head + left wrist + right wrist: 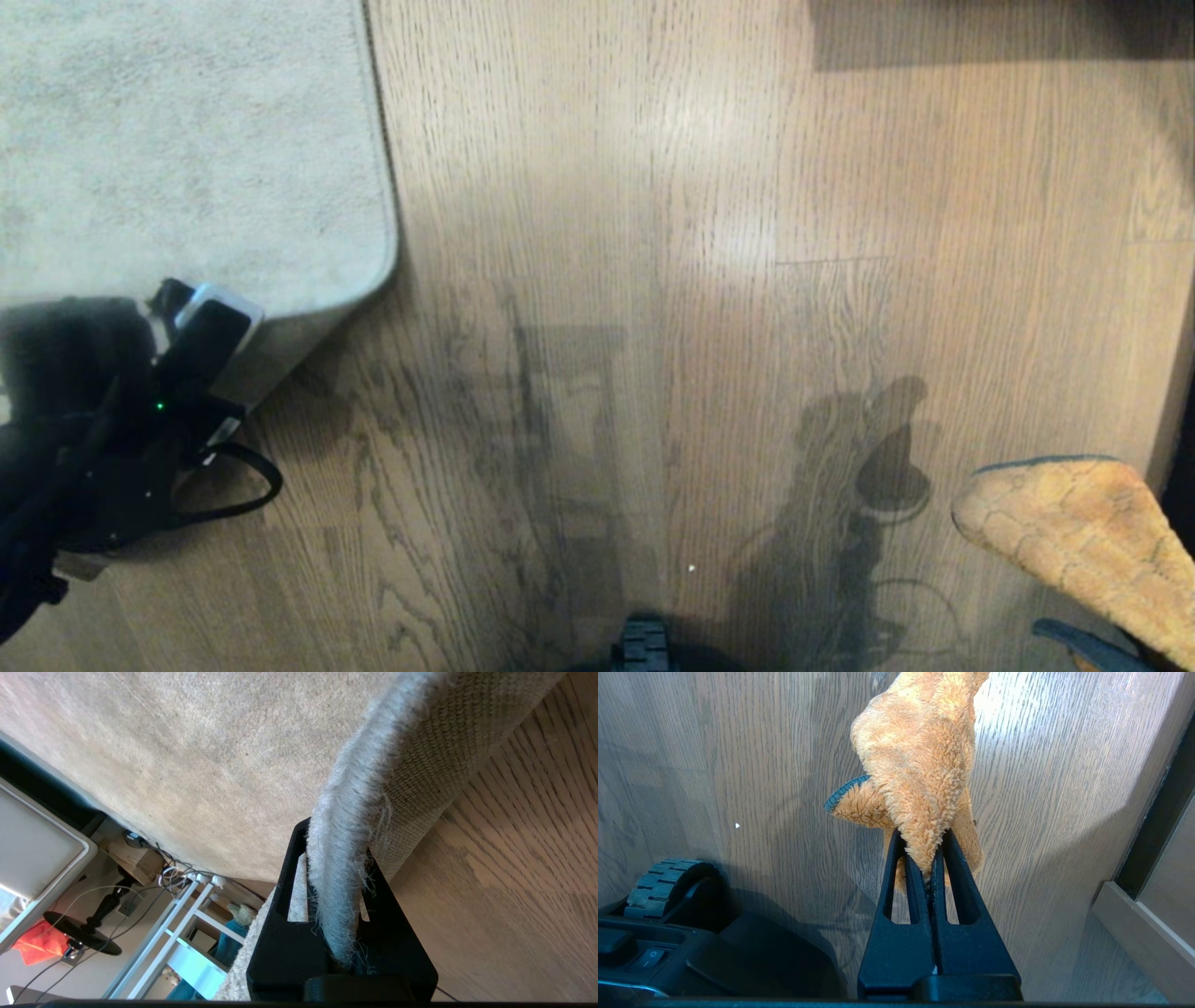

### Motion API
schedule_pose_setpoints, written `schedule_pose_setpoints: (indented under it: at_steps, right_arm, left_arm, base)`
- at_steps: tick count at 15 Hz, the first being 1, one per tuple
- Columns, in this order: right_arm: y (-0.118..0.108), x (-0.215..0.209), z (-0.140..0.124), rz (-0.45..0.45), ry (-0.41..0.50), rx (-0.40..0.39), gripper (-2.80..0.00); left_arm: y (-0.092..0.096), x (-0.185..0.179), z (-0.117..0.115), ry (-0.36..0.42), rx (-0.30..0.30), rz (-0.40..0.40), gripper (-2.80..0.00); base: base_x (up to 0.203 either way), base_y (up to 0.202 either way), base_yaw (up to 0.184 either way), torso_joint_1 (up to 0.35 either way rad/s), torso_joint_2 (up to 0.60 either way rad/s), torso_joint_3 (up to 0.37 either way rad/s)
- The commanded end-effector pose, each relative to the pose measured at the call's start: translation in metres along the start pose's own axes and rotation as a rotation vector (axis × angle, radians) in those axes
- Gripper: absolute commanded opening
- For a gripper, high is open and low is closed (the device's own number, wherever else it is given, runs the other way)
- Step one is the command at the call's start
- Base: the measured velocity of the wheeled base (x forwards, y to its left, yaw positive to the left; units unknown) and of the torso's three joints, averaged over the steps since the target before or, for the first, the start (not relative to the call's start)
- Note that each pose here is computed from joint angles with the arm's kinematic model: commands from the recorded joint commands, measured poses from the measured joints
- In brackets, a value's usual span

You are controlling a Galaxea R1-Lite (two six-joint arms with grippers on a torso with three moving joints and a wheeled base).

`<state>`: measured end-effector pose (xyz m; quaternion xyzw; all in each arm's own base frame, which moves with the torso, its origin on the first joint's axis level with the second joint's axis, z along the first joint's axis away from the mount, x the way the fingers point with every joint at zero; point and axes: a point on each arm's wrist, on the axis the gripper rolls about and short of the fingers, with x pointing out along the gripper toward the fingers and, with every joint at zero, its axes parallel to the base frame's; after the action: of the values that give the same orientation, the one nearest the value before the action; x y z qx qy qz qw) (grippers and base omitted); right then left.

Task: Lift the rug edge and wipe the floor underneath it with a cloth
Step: Lift up the carpet

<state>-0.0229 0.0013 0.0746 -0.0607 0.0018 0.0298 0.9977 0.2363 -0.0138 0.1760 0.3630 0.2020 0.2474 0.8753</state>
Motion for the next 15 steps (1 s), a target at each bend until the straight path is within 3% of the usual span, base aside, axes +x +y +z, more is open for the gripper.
schedule_pose_setpoints:
  at_steps: [1,13,15]
  right_arm:
    - [0.0,0.0001,0.0001,0.001,0.001,-0.001,-2.8]
    - [0.0,0.0001,0.0001,0.001,0.001,-0.001,-2.8]
    - [0.0,0.0001,0.0,0.001,0.002,-0.001,-2.8]
  left_arm:
    - [-0.0002,-0.0025,-0.0037,0.006,0.007,0.001,-2.8]
    - [-0.0007,-0.0031,-0.0052,0.007,0.009,0.0,-2.8]
    - [-0.0009,-0.0033,-0.005,0.006,0.009,-0.001,-2.8]
  base:
    - [0.0,0.0,0.0,0.0,0.0,0.0]
    - [0.0,0.0,0.0,0.0,0.0,0.0]
    - [-0.001,0.12,-0.005,-0.001,0.0,0.006]
